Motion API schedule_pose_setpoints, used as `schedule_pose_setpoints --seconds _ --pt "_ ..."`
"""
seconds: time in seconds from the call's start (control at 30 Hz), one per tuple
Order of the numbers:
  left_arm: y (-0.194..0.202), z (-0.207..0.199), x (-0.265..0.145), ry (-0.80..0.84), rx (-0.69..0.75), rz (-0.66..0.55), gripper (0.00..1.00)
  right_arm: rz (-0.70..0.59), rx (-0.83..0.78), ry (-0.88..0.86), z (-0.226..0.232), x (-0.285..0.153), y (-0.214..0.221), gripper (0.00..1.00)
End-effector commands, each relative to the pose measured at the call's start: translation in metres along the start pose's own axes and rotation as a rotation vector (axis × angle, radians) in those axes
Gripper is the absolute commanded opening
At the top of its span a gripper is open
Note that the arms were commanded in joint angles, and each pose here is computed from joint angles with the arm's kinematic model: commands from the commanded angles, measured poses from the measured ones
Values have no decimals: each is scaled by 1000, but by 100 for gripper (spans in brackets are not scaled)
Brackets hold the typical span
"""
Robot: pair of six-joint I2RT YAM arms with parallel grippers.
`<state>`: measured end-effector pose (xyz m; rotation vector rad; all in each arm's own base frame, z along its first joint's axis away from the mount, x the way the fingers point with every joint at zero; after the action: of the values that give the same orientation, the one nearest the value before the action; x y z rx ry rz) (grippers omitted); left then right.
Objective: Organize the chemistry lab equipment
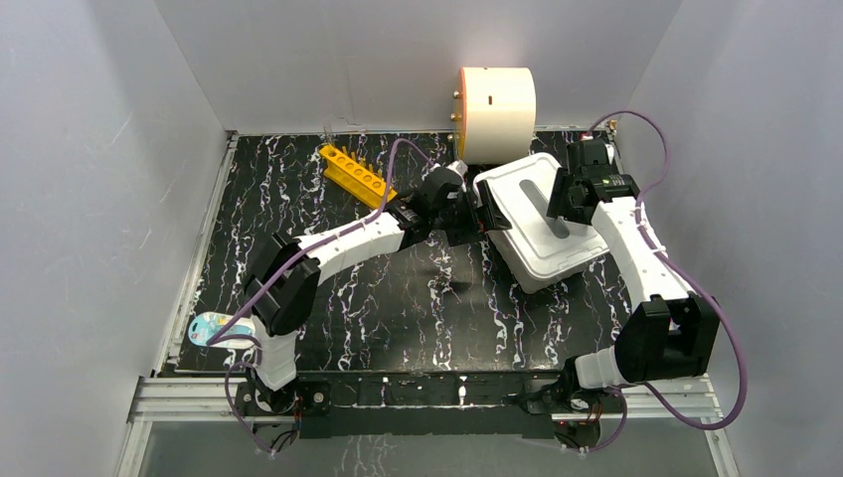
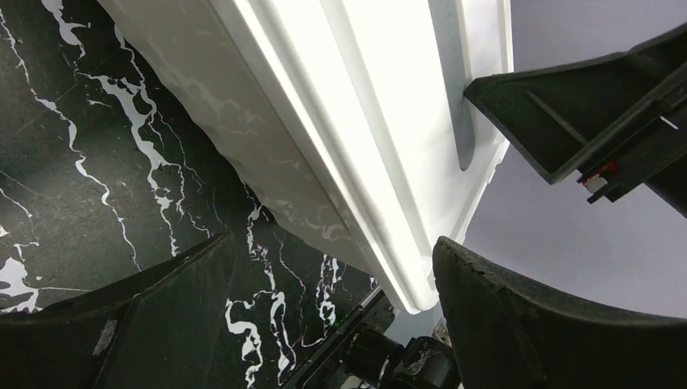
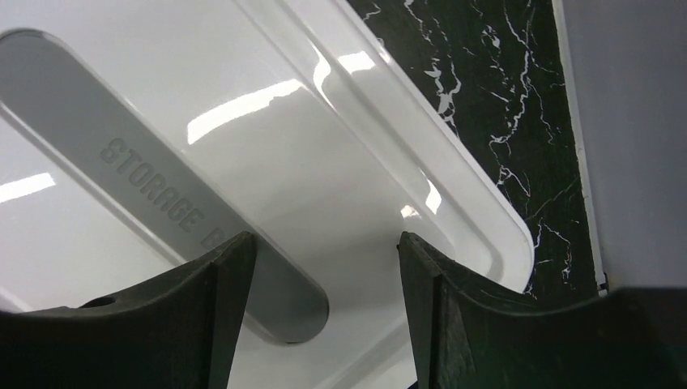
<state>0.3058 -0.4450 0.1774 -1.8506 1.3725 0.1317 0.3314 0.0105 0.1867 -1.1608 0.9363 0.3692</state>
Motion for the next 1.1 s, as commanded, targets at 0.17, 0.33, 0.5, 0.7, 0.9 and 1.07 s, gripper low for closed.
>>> schedule_pose_setpoints --seconds 0.17,0.33,0.5,0.7,0.9,1.07 --pt "-14 -22 -1 72 76 -15 91 37 43 131 -36 8 11 72" --pt "-8 -9 6 25 68 8 91 103 32 86 -28 14 25 71" --pt "3 17 17 -94 50 68 81 136 26 87 -30 20 38 71" --pt "12 35 23 -172 38 113 75 190 19 105 -31 22 46 70" --pt "-6 20 7 -135 106 74 77 93 34 38 -18 0 11 69" --pt "-35 14 -28 -120 177 29 85 5 35 -68 3 -30 -26 66"
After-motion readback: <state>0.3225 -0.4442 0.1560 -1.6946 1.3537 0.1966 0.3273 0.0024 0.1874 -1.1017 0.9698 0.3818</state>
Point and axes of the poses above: each gripper's point midway between its finger pads, its own x axis out along the fingers, its own z axis along the line the jaws close on, y = z × x, the point moved 1 cm from there along -x, back along the fingers, and after that the axes turned 14 degrees about x, right-handed, at the moved point
